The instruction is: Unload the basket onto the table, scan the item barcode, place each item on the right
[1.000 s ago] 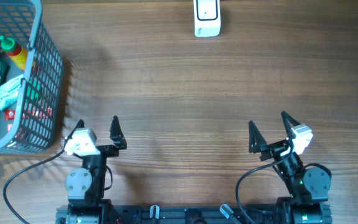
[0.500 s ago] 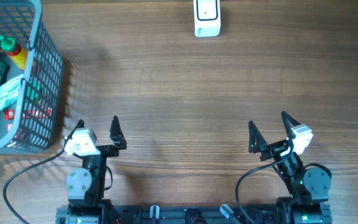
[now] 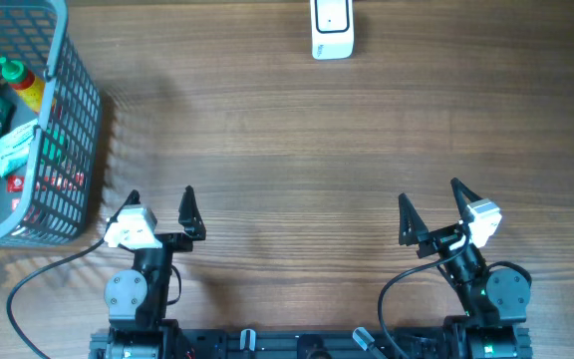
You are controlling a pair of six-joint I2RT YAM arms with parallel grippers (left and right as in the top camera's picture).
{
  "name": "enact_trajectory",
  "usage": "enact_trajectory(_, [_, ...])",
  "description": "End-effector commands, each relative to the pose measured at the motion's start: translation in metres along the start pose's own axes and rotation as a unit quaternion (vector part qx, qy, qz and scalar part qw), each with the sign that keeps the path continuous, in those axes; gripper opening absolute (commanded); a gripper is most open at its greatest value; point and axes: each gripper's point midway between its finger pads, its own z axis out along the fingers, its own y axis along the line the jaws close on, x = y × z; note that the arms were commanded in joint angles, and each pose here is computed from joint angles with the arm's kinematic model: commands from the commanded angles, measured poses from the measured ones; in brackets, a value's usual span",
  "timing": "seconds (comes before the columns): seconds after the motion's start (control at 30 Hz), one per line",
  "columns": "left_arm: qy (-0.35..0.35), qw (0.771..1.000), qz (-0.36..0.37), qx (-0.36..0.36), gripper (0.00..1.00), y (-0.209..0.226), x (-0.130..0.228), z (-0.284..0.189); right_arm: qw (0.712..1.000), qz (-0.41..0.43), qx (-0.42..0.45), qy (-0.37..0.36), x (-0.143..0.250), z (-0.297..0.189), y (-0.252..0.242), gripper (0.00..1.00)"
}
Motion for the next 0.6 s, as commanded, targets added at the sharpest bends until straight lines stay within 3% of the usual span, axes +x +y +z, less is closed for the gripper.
enact_trajectory(0.0, [-0.019, 1.0, -0.016, 0.013, 1.0, -0.006, -0.017, -0.003, 1.0, -0.007, 0.003, -0.007, -0.003, 0.0, -0.001, 1.0])
enact_trajectory(0.4, [-0.074, 0.997, -0.014, 0.013, 1.0, -0.02, -0.098, -0.025, 1.0, -0.007, 0.003, -0.007, -0.003, 0.0, -0.001, 1.0])
enact_trajectory(0.57, [-0.048, 0.999, 0.013, -0.02, 1.0, -0.021, -0.139, -0.011, 1.0, -0.007, 0.003, -0.007, -0.003, 0.0, -0.001, 1.0])
